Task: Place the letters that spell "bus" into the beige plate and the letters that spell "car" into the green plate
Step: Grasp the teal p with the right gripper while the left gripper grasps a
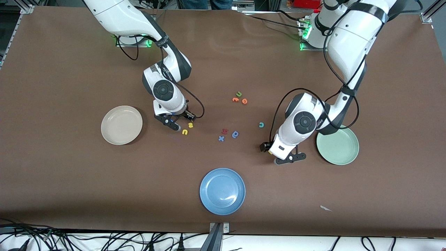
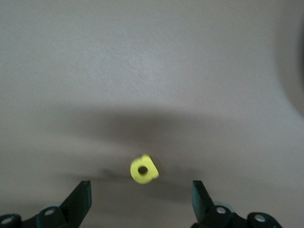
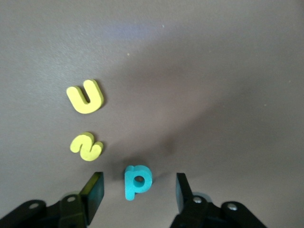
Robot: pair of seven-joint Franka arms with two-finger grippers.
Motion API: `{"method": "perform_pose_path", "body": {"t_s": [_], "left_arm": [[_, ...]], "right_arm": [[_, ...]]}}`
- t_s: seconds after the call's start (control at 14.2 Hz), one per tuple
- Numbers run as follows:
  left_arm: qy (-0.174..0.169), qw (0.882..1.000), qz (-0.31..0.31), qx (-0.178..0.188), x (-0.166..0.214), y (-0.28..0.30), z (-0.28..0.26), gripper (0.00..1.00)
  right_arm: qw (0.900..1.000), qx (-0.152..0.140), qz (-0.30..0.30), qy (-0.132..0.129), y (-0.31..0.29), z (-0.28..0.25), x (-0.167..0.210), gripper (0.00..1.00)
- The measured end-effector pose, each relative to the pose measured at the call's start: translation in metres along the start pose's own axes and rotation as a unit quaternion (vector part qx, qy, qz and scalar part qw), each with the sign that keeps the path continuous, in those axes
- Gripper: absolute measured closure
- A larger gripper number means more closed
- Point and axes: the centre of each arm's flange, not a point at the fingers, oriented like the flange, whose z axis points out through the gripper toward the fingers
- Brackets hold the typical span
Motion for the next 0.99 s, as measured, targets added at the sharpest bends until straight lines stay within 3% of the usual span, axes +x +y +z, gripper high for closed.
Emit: {"method": "perform_pose_path", "body": {"t_s": [0.07,0.21,0.28,0.49,0.78,0.85,0.99], "left_arm": [[0.003,1.000,0.000,0.008,0.003,-0.001,0.008,0.06],[0.006,1.000,0.001,0.014,0.004,0.004,0.018,0.06],[0.007,1.000,0.000,0.015,0.003,0.007,0.020,0.07],[0.006,1.000,0.000,0.016,-0.003,0.015,0.023,0.11],[0.005,1.000,-0.002,0.018,-0.006,0.018,0.027,0.22],[0.004,1.000,-0.002,0.019,-0.006,0.018,0.028,0.31],[0.003,1.000,-0.003,0.021,-0.006,0.016,0.031,0.38]], "right_arm": [[1.000,-0.002,0.000,-0.001,0.001,0.003,-0.001,0.32],[1.000,-0.001,-0.001,-0.001,0.002,0.009,-0.002,0.50],[1.000,-0.001,0.000,-0.001,0.003,0.011,-0.002,0.51],[1.000,0.005,0.000,0.002,0.001,0.009,-0.002,0.73],[1.000,0.003,-0.010,0.010,0.003,-0.017,0.011,0.73],[1.000,-0.007,-0.020,0.011,0.010,-0.031,0.021,0.73],[0.998,-0.035,-0.052,0.010,0.037,-0.061,0.053,0.73]]}}
